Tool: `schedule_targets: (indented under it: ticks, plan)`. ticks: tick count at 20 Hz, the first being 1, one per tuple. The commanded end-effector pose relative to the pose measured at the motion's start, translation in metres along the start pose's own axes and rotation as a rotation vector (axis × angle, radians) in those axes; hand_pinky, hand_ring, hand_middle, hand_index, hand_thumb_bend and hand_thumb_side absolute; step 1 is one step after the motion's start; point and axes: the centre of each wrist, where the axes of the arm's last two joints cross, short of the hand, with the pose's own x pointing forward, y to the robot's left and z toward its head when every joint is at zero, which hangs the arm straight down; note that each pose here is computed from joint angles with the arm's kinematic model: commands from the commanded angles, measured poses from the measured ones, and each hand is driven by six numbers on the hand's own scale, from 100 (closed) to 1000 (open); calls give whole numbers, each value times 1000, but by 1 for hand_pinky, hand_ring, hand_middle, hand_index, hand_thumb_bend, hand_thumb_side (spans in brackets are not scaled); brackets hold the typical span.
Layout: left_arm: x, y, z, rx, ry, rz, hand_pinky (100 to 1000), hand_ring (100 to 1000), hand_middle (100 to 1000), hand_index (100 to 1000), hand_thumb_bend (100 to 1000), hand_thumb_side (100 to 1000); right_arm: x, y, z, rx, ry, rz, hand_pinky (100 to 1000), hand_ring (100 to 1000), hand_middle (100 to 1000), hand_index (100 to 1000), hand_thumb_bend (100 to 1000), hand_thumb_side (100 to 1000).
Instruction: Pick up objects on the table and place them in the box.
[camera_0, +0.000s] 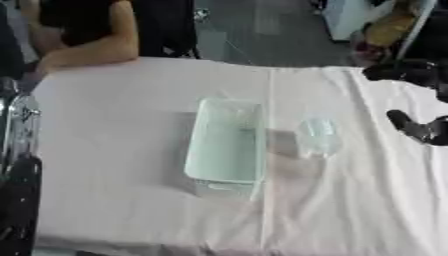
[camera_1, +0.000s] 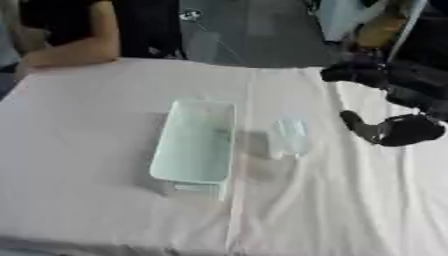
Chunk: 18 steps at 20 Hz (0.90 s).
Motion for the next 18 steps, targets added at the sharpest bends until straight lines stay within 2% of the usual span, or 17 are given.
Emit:
schedule_targets:
  ticks: [1,6,7,8,9,12,18]
  plan:
    - [6,1,-7,-29,-29,-2,676,740,751,796,508,765,-12,-12,3,64,32,-6,916,909,959,994,100,705]
    - [6,-1,-7,-31,-26,8,676,739,750,796,505,766,-36,1,-11,127,92,-85,912,906,967,1000,100,776]
    - [6,-1,-7,-31,-25,11,677,739,750,796,503,767,-41,6,-14,120,109,-107,895,888,966,1000,100,813]
    - [6,-2,-7,-32,-24,14,676,739,750,796,503,767,-46,12,-18,108,126,-131,901,894,966,1000,100,805]
    - [6,-2,-7,-32,-23,16,677,739,750,796,501,768,-50,20,-22,88,139,-164,867,857,965,1000,100,842]
    - [6,-2,-6,-31,-21,21,677,739,750,796,501,769,-59,41,-35,19,168,-254,838,828,957,1000,100,874]
    - [6,-3,-6,-32,-20,27,678,740,750,796,499,768,-62,70,-61,-33,181,-365,807,806,966,1000,100,920]
